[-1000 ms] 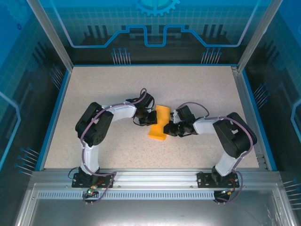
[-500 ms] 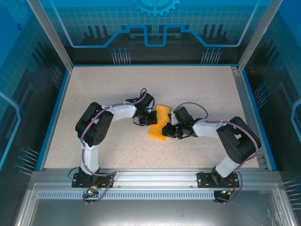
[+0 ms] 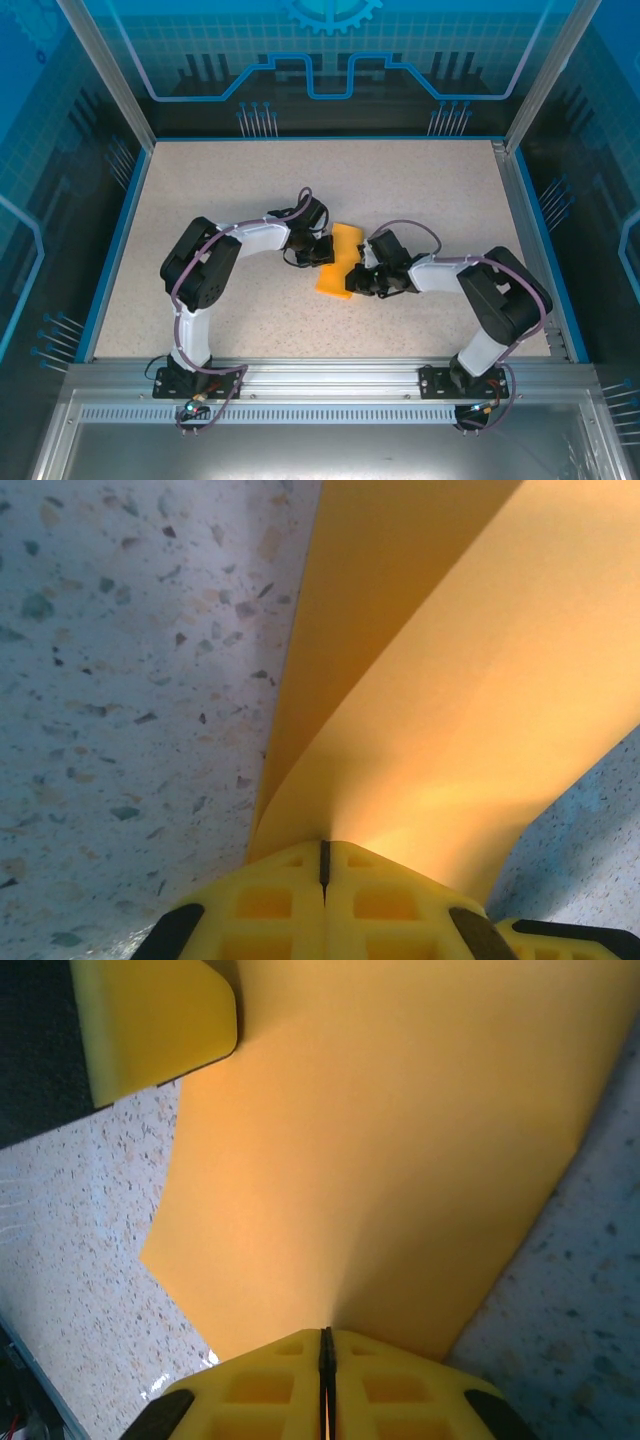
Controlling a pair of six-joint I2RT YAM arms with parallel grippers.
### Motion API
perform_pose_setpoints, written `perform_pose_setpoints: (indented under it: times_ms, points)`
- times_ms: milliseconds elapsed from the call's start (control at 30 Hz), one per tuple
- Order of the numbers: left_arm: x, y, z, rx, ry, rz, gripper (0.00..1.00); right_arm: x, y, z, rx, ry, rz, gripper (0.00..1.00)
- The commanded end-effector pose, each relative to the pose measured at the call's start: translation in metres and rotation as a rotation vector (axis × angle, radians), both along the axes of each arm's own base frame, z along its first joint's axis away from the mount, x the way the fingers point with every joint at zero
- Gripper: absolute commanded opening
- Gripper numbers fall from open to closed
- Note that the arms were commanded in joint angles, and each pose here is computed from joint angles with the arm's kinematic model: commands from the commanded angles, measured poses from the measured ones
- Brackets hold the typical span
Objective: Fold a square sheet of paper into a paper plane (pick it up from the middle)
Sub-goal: Fold the square sheet of paper in half at the center of the table.
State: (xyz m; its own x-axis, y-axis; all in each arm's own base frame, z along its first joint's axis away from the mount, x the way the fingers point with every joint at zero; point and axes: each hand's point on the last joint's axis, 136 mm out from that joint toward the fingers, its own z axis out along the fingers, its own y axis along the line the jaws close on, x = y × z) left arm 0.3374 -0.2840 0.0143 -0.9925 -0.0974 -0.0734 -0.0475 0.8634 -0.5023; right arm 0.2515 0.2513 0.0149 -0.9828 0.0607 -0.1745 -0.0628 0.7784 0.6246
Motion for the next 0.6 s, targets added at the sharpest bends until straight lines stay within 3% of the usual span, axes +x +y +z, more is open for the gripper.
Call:
perform_pose_setpoints:
  times_ms: [0, 400, 567]
  points:
    - [-0.021, 0.011, -0.030, 0.082, 0.085, -0.027, 0.00, -0.008, 0.003, 0.010, 0.022, -0.029, 0.025, 0.11]
    - [-0.022, 0.011, -0.029, 0.081, 0.085, -0.032, 0.00, -0.031, -0.010, -0.032, -0.085, 0.062, 0.041, 0.11]
    - [-0.022, 0.011, -0.031, 0.082, 0.086, -0.030, 0.00, -0.030, -0.008, -0.025, -0.079, 0.050, 0.054, 0.10]
